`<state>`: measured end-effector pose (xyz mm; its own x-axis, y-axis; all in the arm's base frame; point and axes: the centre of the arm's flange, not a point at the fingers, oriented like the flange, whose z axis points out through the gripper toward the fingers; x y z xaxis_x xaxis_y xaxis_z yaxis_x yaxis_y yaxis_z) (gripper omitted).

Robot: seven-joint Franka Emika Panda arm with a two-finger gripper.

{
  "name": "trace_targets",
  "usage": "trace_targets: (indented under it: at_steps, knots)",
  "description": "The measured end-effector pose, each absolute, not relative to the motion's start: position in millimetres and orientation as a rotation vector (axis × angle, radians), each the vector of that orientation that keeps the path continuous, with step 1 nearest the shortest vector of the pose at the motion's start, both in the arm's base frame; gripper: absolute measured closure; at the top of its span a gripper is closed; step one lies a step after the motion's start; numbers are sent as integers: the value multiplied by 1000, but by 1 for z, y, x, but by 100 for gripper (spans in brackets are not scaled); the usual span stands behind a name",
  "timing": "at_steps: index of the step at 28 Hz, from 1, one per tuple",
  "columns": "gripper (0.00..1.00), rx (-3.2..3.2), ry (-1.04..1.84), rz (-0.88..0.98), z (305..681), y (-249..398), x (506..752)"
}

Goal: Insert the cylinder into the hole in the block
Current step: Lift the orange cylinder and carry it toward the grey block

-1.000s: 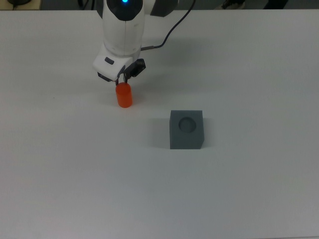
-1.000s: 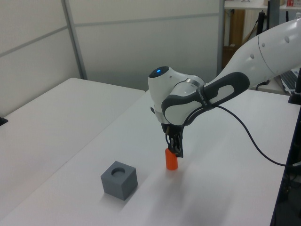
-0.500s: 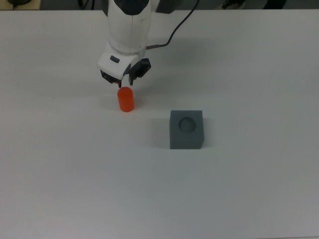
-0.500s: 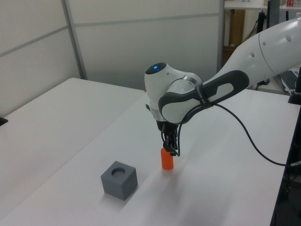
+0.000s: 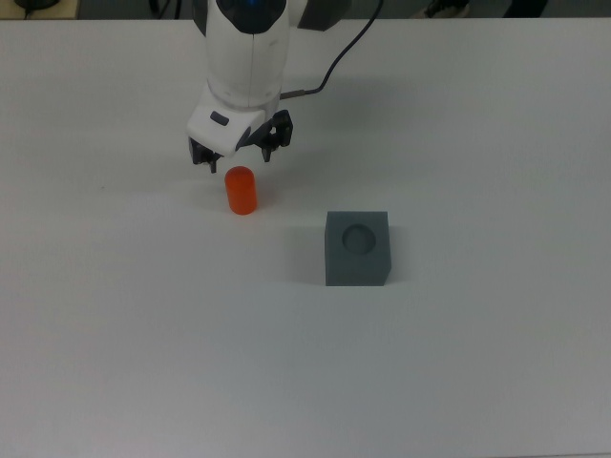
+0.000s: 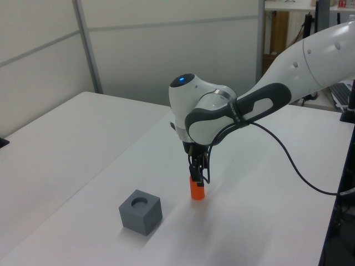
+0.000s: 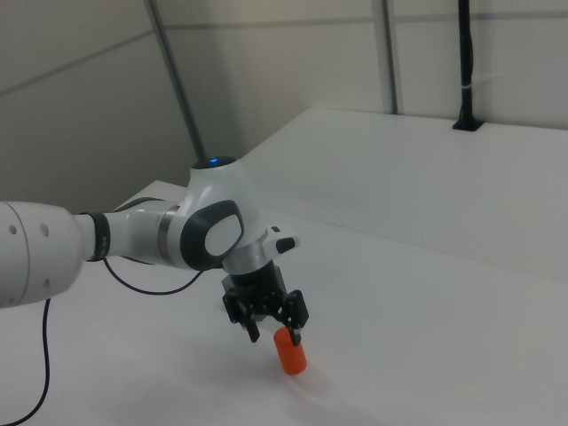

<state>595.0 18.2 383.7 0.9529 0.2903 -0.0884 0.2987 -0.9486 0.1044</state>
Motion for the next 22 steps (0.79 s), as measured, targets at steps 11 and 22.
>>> trace_targets:
  at_steps: [11,22]
  knots:
    - [9,2958,468,-119,372,15,612]
    - [48,2949,484,-137,364,15,614]
